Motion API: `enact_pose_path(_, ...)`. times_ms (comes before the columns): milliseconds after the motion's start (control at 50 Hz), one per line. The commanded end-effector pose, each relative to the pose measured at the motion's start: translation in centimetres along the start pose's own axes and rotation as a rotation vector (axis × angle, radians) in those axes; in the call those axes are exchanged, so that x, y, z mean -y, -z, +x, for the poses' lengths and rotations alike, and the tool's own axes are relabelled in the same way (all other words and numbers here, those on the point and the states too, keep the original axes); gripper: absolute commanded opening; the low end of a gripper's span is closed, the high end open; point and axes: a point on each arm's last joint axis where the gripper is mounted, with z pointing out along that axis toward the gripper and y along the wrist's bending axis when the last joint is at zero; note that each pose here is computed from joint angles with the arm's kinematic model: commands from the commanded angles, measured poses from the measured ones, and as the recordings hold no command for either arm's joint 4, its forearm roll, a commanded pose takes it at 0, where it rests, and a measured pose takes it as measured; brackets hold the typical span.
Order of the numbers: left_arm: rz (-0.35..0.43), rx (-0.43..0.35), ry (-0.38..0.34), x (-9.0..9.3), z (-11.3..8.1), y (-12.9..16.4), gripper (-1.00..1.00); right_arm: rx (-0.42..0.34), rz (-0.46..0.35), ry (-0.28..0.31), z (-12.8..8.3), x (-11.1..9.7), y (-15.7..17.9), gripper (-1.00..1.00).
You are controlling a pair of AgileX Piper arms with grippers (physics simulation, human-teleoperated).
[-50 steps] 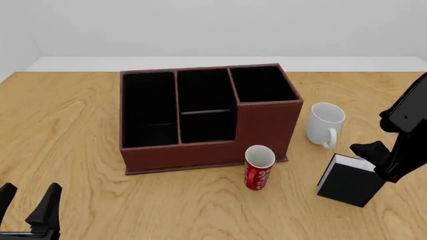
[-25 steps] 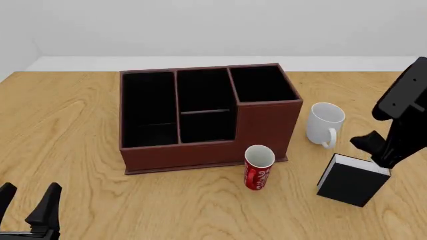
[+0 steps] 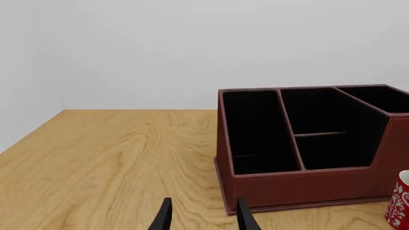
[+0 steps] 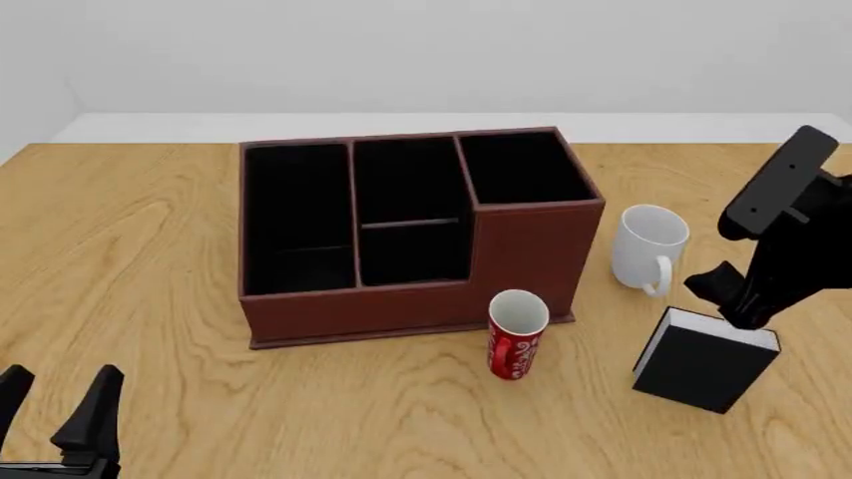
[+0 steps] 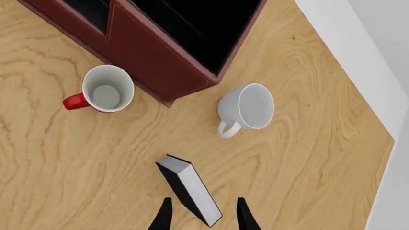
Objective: Pick up the book and place it in the right compartment of the caddy.
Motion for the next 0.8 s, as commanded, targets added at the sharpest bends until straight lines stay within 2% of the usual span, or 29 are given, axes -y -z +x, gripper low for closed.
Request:
enact_pose_path(20,0.0,0.0,0.0,0.0,0.0,0.0,1.0,-0.018,-0.017,-0.018,0.4,-0.4,-1.5,1.0)
enact_pose_path(160,0.0,0.0,0.0,0.0,0.0,0.0,1.0,-0.05,-0.03,-0.031,1.0,-0.4,-2.6,1.0)
enact_pose_path(320,0.0,0.0,0.0,0.0,0.0,0.0,1.0,-0.072,-0.019,-0.042,1.1,0.6,-3.5,1.0)
enact_pose_path(500,0.0,0.0,0.0,0.0,0.0,0.0,1.0,-0.089,-0.027,-0.03,0.9,1.1,-4.2,1.0)
enact_pose_path(800,0.0,0.0,0.0,0.0,0.0,0.0,1.0,-0.096,-0.057,-0.015,0.4,0.8,-5.9,1.0)
